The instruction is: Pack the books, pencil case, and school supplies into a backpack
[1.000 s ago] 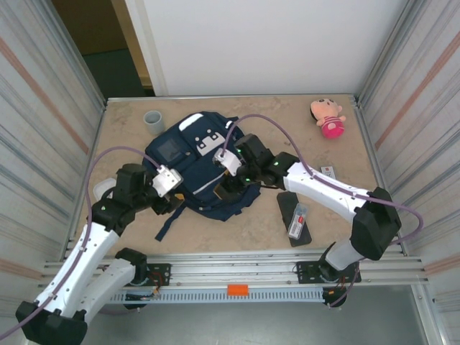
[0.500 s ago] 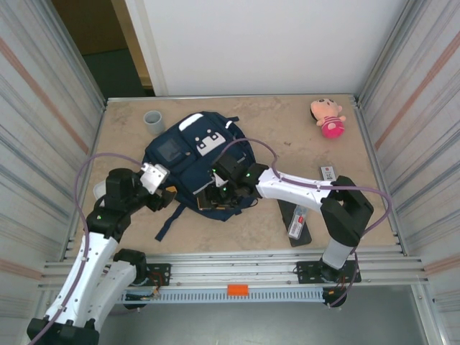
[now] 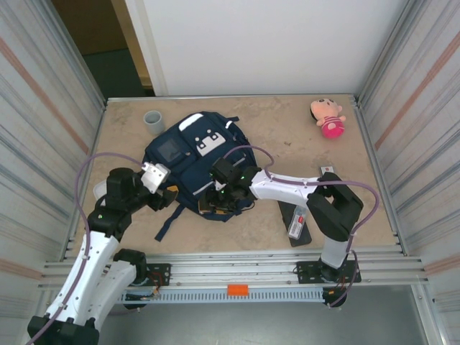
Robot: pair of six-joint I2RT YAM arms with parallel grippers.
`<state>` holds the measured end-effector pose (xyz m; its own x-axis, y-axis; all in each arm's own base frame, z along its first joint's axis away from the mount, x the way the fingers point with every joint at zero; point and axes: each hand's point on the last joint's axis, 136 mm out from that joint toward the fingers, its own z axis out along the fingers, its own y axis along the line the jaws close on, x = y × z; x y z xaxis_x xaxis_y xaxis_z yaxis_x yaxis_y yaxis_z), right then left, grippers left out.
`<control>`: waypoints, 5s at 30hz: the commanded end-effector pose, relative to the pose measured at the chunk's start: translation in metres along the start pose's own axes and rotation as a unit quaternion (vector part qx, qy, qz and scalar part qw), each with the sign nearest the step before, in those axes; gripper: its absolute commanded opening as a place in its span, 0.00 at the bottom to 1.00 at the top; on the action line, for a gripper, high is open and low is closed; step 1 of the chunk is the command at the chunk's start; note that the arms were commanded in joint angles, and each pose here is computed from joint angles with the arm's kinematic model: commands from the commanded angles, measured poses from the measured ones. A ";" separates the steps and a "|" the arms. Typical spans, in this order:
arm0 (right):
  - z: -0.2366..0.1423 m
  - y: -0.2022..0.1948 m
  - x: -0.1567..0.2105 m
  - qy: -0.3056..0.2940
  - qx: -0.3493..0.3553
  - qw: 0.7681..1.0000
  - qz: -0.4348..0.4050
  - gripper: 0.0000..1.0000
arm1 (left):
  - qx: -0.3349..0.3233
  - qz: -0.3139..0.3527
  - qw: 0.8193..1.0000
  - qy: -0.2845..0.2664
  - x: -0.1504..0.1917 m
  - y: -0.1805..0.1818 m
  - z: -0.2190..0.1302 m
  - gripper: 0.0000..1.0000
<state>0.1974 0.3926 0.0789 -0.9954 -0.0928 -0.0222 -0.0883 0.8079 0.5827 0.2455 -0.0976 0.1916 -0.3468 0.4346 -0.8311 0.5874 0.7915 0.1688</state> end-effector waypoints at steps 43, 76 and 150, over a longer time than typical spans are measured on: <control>-0.103 0.065 -0.028 -0.194 -0.162 0.957 -0.145 0.00 | 0.242 0.296 0.922 0.069 0.024 -0.079 0.062 0.65; -0.102 -0.004 -0.031 -0.211 -0.073 0.969 -0.103 0.00 | 0.253 0.253 0.934 0.000 0.000 -0.090 0.058 0.00; -0.158 0.035 -0.043 -0.250 -0.166 0.944 -0.138 0.00 | 0.226 0.200 0.952 -0.043 -0.050 -0.135 0.016 0.53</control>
<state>0.2327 0.3156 0.1818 -0.8905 0.0401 -0.4532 -0.3292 0.6308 0.7027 0.1817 -0.2123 0.1785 -0.0231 0.6577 -0.7529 0.9485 0.2523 0.1913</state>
